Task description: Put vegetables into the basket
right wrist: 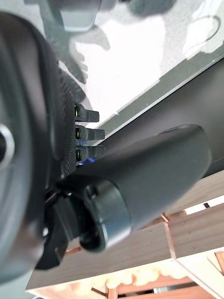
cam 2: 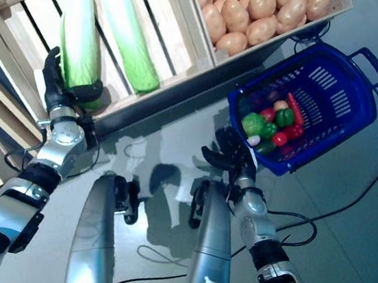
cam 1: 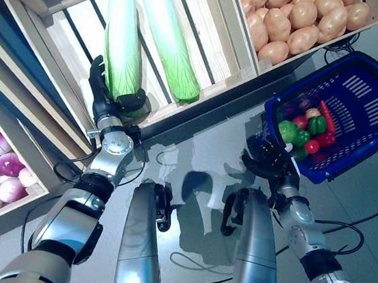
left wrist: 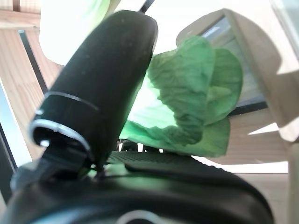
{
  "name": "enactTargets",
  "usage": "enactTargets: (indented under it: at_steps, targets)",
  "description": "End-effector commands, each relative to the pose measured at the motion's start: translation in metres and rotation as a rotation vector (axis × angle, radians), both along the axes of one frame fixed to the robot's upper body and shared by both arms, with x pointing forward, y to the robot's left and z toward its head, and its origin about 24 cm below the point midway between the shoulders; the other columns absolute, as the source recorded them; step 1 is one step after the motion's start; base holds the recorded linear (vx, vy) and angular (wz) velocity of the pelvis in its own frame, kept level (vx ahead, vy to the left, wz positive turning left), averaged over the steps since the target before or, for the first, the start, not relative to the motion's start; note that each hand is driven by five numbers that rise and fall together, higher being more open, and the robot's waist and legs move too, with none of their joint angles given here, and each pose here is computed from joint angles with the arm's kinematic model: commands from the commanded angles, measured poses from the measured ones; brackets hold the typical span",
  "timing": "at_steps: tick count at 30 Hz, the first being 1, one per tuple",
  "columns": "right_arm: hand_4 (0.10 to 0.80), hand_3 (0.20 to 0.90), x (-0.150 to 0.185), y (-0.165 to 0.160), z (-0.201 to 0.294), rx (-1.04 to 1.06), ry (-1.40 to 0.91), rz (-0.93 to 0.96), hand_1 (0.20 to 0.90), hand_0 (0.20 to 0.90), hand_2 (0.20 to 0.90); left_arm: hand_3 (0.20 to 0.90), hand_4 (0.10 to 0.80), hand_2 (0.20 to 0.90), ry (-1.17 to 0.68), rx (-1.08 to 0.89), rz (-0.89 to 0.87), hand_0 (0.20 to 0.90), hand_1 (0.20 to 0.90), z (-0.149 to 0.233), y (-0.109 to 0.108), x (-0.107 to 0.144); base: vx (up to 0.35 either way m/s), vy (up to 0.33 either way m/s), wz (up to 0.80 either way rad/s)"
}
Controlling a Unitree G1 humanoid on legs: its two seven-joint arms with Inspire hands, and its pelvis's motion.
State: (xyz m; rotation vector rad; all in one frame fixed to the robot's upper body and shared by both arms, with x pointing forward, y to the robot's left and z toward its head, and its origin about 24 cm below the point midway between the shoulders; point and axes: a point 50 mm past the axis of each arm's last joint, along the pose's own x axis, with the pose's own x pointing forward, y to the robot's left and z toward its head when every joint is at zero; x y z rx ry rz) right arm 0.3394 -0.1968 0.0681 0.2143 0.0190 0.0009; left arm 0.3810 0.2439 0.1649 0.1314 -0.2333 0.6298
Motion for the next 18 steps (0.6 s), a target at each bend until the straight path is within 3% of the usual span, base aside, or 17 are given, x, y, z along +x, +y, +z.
enactTargets:
  at_steps: [1,6,7,12,18]
  targets:
    - [0.8,0.9,0.002,-0.003,0.031,0.089,-0.145,-0.005,0.9,0.9,0.9,0.9,0.8,0.9,0.036,-0.003,-0.126,0.9,0.9,0.034,0.02,0.013,0.009,0.003,-0.38]
    - [0.8,0.9,-0.001,-0.012,0.026,0.086,-0.138,-0.013,0.9,0.9,0.9,0.9,0.8,0.9,-0.008,-0.047,-0.058,0.9,0.9,0.048,0.039,0.01,0.024,-0.006,0.18]
    - [0.8,0.9,-0.001,-0.015,0.025,0.081,-0.138,-0.018,0.9,0.9,0.9,0.3,0.4,0.3,-0.01,-0.037,-0.043,0.3,0.3,0.05,0.044,0.009,0.028,-0.016,0.09]
    - [0.8,0.9,0.0,-0.02,0.026,0.074,-0.148,-0.014,0.9,0.9,0.9,0.3,0.4,0.3,0.012,0.001,-0.034,0.3,0.3,0.051,0.053,0.006,0.018,-0.017,-0.43]
    - [0.8,0.9,0.0,-0.021,0.03,0.051,-0.172,-0.018,0.9,0.9,0.9,0.3,0.4,0.3,0.037,0.005,-0.063,0.3,0.3,0.045,0.058,0.004,0.015,-0.01,0.13]
